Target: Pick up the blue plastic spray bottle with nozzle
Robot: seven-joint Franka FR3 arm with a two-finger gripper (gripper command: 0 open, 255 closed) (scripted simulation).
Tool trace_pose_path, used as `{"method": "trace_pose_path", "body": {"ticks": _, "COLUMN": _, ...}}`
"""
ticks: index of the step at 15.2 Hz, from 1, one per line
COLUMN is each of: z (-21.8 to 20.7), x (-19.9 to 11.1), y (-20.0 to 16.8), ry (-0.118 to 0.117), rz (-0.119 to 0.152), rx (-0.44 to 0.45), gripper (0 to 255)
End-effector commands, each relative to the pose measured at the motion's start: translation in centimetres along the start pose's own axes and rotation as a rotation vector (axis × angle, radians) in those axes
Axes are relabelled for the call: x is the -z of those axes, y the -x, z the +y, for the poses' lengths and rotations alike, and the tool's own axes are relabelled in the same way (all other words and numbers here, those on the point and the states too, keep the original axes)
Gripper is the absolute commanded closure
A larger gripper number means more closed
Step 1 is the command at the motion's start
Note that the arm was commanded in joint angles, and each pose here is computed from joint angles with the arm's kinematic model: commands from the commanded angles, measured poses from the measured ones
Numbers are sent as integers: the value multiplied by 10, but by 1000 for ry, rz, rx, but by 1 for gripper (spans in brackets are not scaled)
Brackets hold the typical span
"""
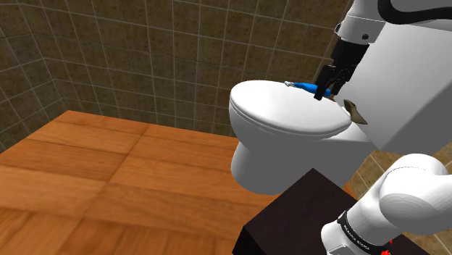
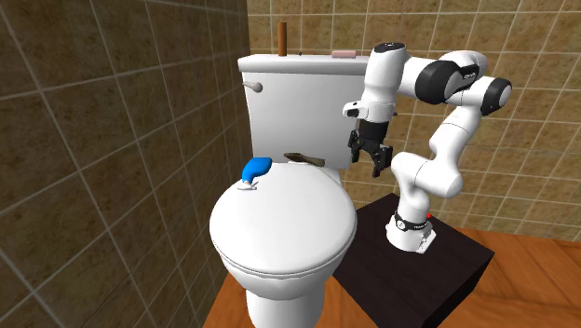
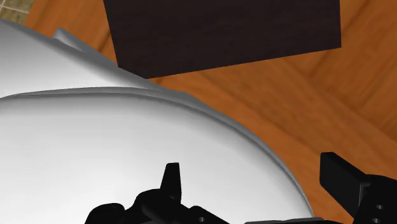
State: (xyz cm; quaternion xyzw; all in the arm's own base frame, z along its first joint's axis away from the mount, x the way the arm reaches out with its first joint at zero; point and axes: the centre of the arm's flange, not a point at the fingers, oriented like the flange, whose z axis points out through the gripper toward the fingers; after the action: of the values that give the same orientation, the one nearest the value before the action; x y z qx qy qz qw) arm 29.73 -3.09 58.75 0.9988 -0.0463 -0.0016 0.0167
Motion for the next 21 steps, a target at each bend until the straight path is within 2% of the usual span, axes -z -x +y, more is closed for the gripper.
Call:
{"method": "trace_pose_path", "body": {"ticks": 1, "z": 0, "x": 0, "y": 0, "ry": 0, "rz": 0, "rx": 0, "gripper": 0}}
{"method": "trace_pose_path", "body": {"ticks": 11, "z": 122, "x": -25, "y": -57, "ry": -32, "rz": -6, "rx": 210, "gripper": 0}}
{"method": "trace_pose_path", "body": {"ticks": 21, "z": 228, "x": -54, "y": -139, "ry": -65, "rz": -13, "rx": 420, "gripper": 0}}
